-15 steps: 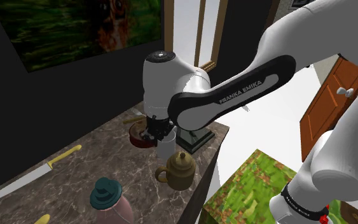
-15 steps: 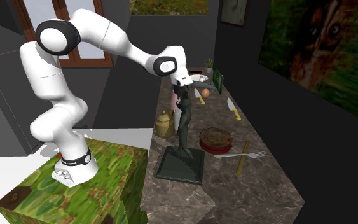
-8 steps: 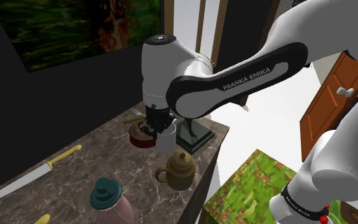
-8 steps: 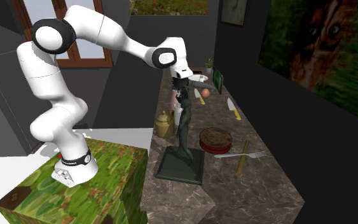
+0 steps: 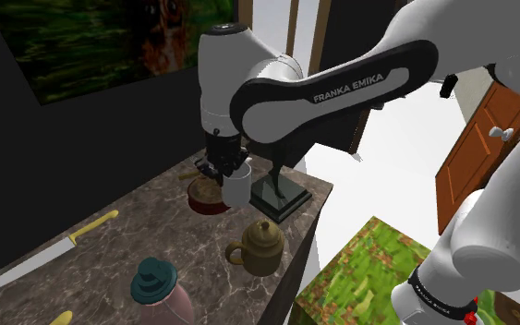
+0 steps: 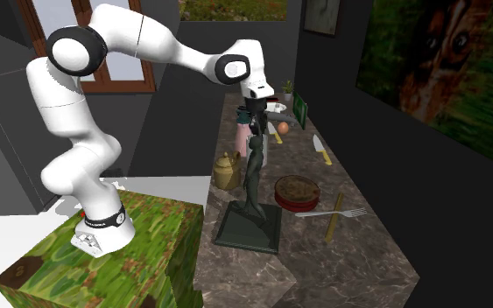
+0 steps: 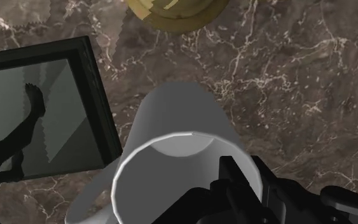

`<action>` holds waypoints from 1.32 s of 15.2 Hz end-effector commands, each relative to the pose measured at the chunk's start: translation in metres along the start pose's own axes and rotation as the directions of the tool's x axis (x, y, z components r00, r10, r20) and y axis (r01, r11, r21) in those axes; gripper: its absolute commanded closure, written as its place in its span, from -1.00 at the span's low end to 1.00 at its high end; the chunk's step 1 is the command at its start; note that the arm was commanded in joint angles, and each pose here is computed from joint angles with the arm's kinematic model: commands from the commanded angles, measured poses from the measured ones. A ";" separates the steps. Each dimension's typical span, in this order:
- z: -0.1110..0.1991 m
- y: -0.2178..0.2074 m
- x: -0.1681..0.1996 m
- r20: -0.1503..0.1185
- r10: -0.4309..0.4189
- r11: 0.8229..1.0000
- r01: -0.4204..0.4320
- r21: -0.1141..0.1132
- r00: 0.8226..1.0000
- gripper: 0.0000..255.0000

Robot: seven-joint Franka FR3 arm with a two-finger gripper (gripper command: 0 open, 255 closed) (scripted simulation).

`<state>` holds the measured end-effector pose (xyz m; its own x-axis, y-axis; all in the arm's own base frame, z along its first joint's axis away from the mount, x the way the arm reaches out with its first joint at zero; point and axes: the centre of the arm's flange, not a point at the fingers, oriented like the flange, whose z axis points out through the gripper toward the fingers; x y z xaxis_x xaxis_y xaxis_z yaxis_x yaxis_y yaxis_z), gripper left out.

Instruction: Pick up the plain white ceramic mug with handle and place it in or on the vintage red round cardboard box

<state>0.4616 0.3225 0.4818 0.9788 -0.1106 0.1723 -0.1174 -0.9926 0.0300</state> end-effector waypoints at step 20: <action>0.033 0.016 0.173 0.000 0.001 1.000 -0.001 -0.001 1.000 1.00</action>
<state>0.6340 0.2862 0.4849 0.9788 -0.1111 0.1719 -0.1182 -0.9925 0.0313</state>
